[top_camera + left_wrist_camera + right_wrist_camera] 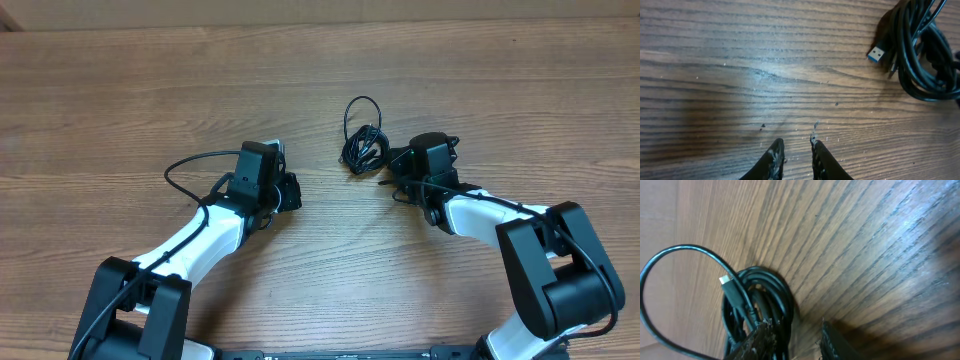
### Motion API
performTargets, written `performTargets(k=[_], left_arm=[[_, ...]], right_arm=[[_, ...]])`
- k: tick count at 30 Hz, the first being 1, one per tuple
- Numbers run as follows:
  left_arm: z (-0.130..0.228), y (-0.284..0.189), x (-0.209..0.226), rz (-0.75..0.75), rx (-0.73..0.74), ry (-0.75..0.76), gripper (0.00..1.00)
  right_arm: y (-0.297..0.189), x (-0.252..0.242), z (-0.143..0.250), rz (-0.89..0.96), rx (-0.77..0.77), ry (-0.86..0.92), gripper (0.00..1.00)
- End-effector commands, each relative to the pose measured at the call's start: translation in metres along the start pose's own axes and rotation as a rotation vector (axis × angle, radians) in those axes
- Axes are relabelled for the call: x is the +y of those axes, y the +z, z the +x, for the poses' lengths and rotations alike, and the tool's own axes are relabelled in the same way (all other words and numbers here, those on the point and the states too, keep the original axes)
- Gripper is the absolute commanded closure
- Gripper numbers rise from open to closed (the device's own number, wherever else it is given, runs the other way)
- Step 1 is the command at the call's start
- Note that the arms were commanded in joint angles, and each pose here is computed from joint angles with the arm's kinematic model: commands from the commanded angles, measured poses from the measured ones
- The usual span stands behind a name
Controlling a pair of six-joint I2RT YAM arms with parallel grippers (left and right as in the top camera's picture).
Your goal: Untangle cables
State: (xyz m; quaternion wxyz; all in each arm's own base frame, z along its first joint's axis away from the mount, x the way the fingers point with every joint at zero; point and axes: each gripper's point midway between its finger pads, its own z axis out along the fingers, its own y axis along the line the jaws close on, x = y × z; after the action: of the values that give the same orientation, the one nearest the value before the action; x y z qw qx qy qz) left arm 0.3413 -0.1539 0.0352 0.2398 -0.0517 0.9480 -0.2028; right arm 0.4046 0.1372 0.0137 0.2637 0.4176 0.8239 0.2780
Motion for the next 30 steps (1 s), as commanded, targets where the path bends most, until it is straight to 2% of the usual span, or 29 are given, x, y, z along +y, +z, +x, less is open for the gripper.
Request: performTargets(k=[1,11,12,16,22,25,30], left_arm=[[-0.008,0.000,-0.004,-0.002,-0.020,-0.008,0.80],[-0.008,0.000,-0.005,-0.001,-0.023,-0.008,0.80],[-0.008,0.000,-0.005,-0.001,-0.023,-0.008,0.81],[-0.008,0.000,-0.005,-0.001,-0.023,-0.007,0.82],[-0.009,0.000,-0.003,-0.009,-0.028,-0.008,0.82],[-0.009,0.000,-0.003,-0.010,-0.028,-0.008,0.82],[-0.012,0.000,-0.004,-0.007,-0.038,-0.008,0.79]], right_arm=[[0.003,0.004,-0.002,-0.010,-0.014,0.010,0.69],[0.013,0.017,0.011,-0.072,-0.003,-0.014,0.62],[0.013,0.016,0.011,-0.070,-0.001,-0.015,0.64],[0.013,0.013,0.012,-0.058,0.002,-0.019,0.82],[0.014,0.005,0.015,-0.026,0.012,-0.019,0.96],[0.014,0.005,0.022,-0.031,0.054,-0.031,0.96],[0.008,0.019,0.052,-0.114,0.228,-0.126,0.96]])
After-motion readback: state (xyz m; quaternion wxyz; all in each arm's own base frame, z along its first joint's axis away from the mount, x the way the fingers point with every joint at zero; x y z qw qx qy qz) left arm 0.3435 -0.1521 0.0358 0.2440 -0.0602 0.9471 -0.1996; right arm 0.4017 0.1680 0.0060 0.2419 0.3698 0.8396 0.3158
